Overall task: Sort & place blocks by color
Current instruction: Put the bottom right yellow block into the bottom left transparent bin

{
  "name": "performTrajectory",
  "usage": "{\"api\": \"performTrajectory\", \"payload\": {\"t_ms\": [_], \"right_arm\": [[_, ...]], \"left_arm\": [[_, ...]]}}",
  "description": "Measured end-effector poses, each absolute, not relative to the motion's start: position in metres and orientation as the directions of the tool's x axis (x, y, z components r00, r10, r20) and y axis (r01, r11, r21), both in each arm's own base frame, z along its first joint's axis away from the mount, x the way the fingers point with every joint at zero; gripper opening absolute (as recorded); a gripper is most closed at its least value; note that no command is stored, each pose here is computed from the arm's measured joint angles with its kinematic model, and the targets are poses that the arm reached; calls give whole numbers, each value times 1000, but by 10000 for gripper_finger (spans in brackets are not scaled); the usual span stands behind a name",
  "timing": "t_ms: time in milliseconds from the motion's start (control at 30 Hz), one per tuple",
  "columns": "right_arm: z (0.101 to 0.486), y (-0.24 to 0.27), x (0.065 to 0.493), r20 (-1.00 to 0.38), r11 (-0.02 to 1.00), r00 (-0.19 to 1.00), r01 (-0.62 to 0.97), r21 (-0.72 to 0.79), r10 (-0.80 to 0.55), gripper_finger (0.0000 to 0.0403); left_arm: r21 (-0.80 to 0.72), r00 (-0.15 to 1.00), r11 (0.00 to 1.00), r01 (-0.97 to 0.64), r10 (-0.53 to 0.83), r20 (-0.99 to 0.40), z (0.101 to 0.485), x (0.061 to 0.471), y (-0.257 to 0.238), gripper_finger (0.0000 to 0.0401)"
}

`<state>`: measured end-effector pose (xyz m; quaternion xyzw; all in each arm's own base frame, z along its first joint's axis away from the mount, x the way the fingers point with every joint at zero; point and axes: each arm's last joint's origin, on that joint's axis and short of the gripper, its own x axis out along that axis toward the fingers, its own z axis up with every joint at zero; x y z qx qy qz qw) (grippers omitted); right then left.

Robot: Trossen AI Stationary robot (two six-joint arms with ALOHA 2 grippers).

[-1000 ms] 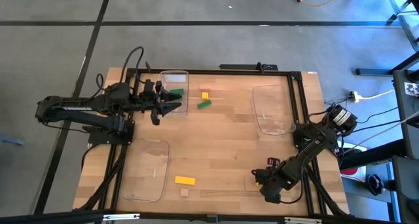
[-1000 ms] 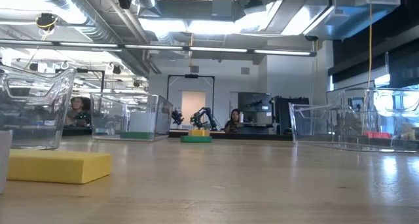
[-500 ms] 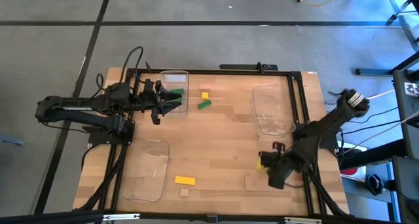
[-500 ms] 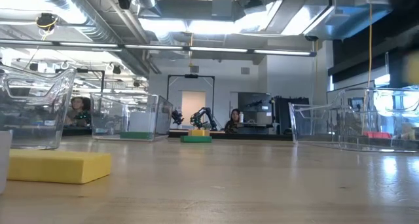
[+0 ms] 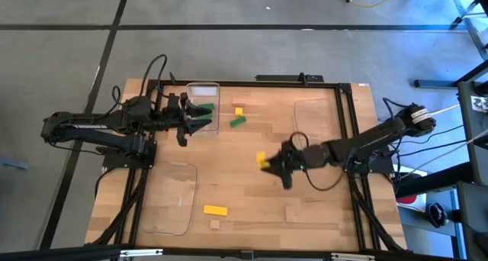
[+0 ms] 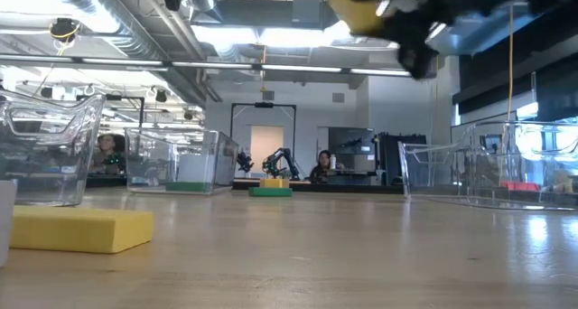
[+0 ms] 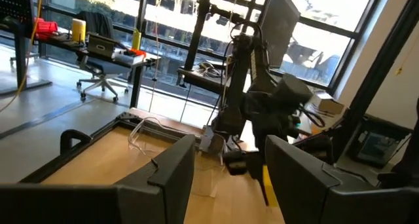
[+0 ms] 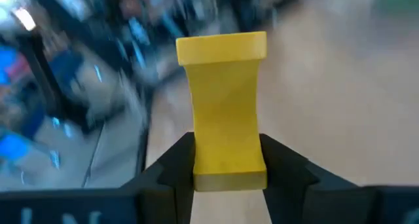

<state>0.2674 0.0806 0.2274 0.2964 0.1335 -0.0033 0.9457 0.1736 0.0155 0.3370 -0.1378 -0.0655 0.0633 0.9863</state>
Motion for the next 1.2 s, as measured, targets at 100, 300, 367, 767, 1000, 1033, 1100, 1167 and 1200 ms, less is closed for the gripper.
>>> {"api": "performTrajectory", "payload": {"t_ms": [100,300,367,767,1000,1033,1100,1167,1200], "right_arm": [[242,66,280,-187,852,981,60,520,45,133],[251,49,288,-161,879,984,11,478,75,133],[252,47,288,-158,879,984,7,477,78,133],[281,31,299,-70,916,997,4,400,26,133],[286,26,301,-88,930,996,24,368,9,133],[286,26,301,-90,930,996,25,367,9,133],[286,26,301,-90,930,996,23,367,11,133],[286,26,301,-90,930,996,25,367,9,133],[286,26,301,-91,930,996,25,367,9,133]], "left_arm": [[-279,983,954,-107,143,112,337,174,15,178],[-279,983,954,-107,143,112,337,174,15,178],[-279,983,954,-107,143,113,337,174,15,178],[-258,990,966,-25,60,131,320,223,7,179],[-257,995,966,-9,33,91,306,264,-1,188],[-257,996,966,-1,25,89,307,269,-2,190],[-257,997,966,8,13,82,309,279,-5,198],[-257,997,966,10,10,77,310,289,-6,209],[-257,997,966,11,8,75,311,293,-7,216]]}}
